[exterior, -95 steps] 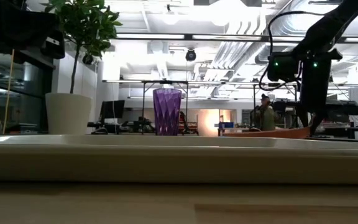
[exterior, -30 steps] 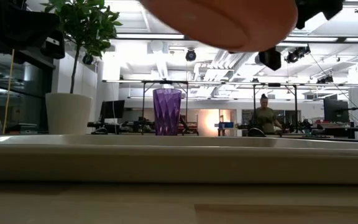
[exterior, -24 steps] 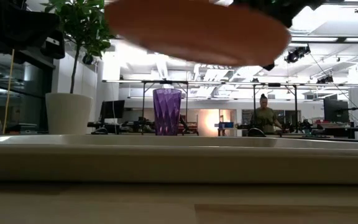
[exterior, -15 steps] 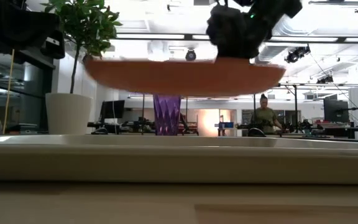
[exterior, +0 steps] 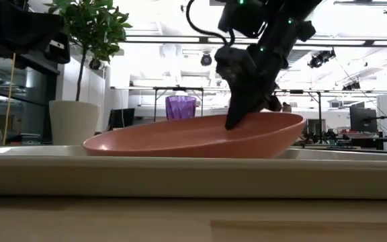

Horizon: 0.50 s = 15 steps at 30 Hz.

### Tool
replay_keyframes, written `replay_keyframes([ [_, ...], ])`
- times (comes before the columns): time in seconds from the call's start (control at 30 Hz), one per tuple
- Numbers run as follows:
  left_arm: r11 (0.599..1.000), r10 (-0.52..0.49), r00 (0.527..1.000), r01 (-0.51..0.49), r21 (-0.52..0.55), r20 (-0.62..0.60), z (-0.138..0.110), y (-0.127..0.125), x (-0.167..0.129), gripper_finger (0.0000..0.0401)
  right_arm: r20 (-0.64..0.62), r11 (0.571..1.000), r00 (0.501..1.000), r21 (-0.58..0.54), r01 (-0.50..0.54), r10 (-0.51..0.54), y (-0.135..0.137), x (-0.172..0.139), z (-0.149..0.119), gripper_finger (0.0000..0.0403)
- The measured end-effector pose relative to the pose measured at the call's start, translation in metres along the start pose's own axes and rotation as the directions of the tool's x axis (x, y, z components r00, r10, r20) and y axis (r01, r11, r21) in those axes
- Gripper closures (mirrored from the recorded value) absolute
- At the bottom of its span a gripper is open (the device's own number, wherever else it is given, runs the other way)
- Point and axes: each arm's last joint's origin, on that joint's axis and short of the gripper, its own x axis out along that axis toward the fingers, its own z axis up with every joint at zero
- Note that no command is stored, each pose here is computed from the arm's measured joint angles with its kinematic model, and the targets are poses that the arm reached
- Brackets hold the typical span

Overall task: Pick and place plate/cup/fork/spoon on tray
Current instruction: Put the orange plate on the gray tray

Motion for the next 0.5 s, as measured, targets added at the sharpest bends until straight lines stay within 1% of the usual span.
replay_keyframes([
  [0.2, 1.0, 0.0, 1.0, 0.0, 0.0, 0.001, 0.0001, 0.0, 0.0, 0.0401, -0.015, 1.0, 1.0, 0.0, 0.018, -0.018, -0.0014, 0.0074, -0.002, 0.0403],
  [0.5, 1.0, 0.0, 1.0, 0.0, 0.0, 0.001, 0.0002, 0.0, 0.0, 0.0401, -0.013, 1.0, 1.0, -0.001, 0.022, -0.022, -0.0016, 0.0075, -0.002, 0.0402],
])
